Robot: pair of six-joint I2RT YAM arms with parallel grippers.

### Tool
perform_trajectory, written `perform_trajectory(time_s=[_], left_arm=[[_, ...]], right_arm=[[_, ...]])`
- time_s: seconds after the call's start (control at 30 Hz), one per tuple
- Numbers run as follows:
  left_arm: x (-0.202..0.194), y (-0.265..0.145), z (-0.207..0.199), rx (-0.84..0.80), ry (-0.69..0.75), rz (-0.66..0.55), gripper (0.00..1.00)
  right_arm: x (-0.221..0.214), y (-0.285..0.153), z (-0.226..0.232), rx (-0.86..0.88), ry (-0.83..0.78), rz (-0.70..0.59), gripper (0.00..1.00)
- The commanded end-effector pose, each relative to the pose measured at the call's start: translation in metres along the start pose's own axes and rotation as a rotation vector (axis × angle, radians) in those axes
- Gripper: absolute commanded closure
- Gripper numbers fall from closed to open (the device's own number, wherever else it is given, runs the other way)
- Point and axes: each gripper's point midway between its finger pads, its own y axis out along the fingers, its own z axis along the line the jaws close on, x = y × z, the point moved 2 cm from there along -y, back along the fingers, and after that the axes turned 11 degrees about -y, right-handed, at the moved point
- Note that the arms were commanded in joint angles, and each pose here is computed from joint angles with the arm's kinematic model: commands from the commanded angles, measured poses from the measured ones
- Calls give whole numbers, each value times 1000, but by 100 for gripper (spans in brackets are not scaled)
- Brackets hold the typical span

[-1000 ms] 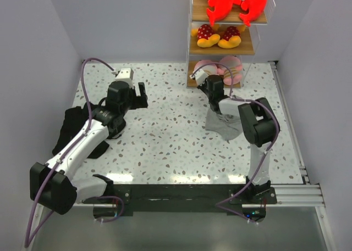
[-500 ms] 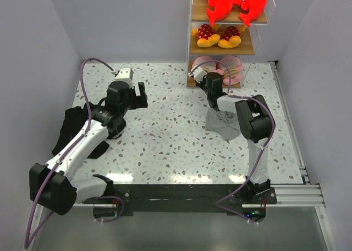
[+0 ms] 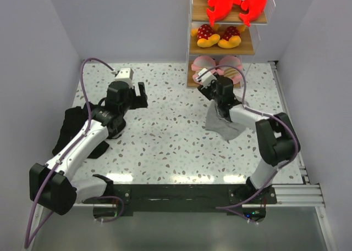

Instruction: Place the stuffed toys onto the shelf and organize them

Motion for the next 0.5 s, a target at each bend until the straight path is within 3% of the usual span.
perform_trajectory(time_s=[0.0, 0.1, 0.23, 0.27, 0.3, 0.37, 0.47], left_arm=[[12, -7, -11, -60, -2, -48, 7], [16, -13, -24, -147, 15, -52, 7], [22, -30, -48, -308, 20, -69, 7], [22, -37, -57, -374, 31, -60, 7], [24, -42, -62, -409, 41, -70, 6], [32, -60, -76, -516, 59, -105, 5], [37, -81, -87, -616, 85, -143, 5]], right_arm=[[40, -46, 17, 113, 170, -86, 38], [70, -83, 34, 163, 271, -84, 37], [113, -138, 50, 262, 487, -109, 25], [120, -147, 48, 274, 551, -127, 4], [125, -156, 47, 290, 605, -145, 1], [136, -181, 34, 281, 801, -161, 1], [149, -210, 27, 350, 907, -145, 1]])
